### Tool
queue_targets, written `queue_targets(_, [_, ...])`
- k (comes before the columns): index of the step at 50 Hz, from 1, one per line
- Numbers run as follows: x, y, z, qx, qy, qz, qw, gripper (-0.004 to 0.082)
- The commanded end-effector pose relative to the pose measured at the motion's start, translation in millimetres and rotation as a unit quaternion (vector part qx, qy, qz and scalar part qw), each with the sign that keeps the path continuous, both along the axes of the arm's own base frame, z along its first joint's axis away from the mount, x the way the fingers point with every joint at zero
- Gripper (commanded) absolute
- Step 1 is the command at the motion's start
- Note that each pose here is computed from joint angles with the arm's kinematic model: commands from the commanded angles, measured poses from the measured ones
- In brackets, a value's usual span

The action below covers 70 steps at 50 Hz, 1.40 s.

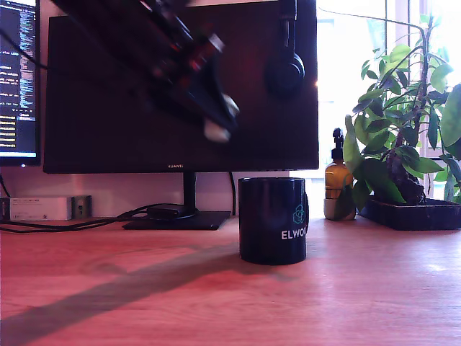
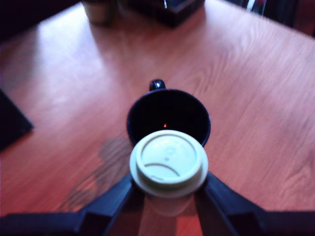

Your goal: Pick up the coffee capsules from the table one by one and drop them inside the nearest coffee cup

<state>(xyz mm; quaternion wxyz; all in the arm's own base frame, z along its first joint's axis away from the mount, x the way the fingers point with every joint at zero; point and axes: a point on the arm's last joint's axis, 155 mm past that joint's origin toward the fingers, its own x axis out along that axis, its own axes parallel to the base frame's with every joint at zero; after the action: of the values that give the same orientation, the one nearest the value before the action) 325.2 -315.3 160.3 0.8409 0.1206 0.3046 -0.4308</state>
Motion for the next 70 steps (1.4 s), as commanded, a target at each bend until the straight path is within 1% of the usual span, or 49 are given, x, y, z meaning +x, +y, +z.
queue_targets(1, [3, -9, -3, 0.002, 0.005, -0.003, 1.0000, 0.0133])
queue_targets(16, [14, -37, -8, 0.021, 0.019, -0.016, 0.9995, 0.0132])
queue_targets(36, [31, -56, -24, 0.059, 0.055, -0.016, 0.9966, 0.0133])
queue_targets(42, [35, -61, -29, 0.068, 0.059, -0.019, 0.9958, 0.0133])
queue_targets(49, [35, -63, -38, 0.084, 0.072, -0.019, 0.9937, 0.0132])
queue_targets(55, [36, -59, -42, 0.098, 0.073, -0.011, 0.9925, 0.0132])
queue_targets(65, [32, -53, -48, 0.113, 0.082, -0.008, 0.9902, 0.0132])
queue_targets(70, [31, -53, -48, 0.114, 0.083, -0.008, 0.9900, 0.0133])
